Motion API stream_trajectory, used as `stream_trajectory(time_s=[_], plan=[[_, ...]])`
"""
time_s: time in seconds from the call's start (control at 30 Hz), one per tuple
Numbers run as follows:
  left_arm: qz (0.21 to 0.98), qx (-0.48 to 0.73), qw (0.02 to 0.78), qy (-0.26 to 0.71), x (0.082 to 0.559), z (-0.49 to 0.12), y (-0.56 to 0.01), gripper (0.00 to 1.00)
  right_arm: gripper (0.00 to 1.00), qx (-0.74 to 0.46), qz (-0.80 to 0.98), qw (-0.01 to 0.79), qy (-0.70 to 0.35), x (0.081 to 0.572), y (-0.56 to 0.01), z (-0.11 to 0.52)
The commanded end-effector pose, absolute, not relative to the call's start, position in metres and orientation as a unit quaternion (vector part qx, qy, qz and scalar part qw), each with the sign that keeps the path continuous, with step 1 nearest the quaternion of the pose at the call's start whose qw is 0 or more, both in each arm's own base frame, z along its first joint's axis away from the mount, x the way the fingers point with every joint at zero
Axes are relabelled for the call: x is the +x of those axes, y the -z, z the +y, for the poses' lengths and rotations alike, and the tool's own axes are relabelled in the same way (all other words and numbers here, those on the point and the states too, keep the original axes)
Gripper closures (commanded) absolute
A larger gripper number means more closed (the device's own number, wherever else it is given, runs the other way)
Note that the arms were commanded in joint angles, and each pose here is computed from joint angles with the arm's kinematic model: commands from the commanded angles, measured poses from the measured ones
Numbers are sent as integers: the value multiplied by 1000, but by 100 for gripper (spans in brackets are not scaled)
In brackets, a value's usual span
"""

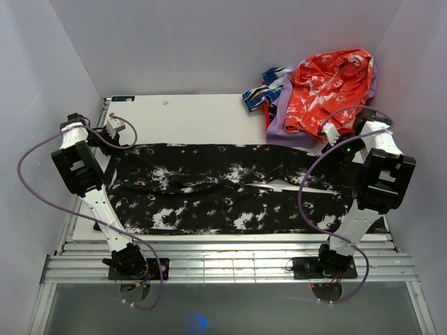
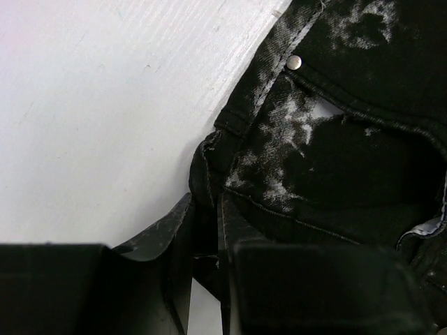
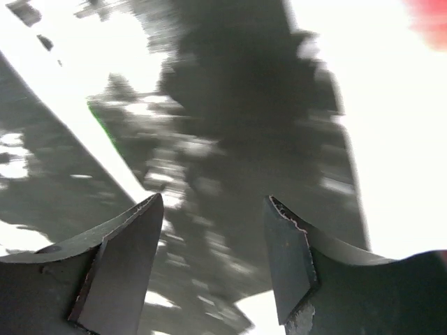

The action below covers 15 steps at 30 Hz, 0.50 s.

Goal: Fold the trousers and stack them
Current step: Fold the trousers

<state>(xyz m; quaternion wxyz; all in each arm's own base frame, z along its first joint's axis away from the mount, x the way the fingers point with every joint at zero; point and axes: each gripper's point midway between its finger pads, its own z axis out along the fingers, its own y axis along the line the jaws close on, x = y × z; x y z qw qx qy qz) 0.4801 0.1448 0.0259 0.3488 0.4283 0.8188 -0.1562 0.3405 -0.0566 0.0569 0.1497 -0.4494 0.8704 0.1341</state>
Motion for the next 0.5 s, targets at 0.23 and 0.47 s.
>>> stream_trajectory(time_s=[0.23,0.47], plan=[[812,479,322,88,471,163,-36,98,35,-454,862,220,-46,429,-98,-115],[816,473,325,71,472,165,-35,100,16,-444,874,197,-32,427,-67,-166]])
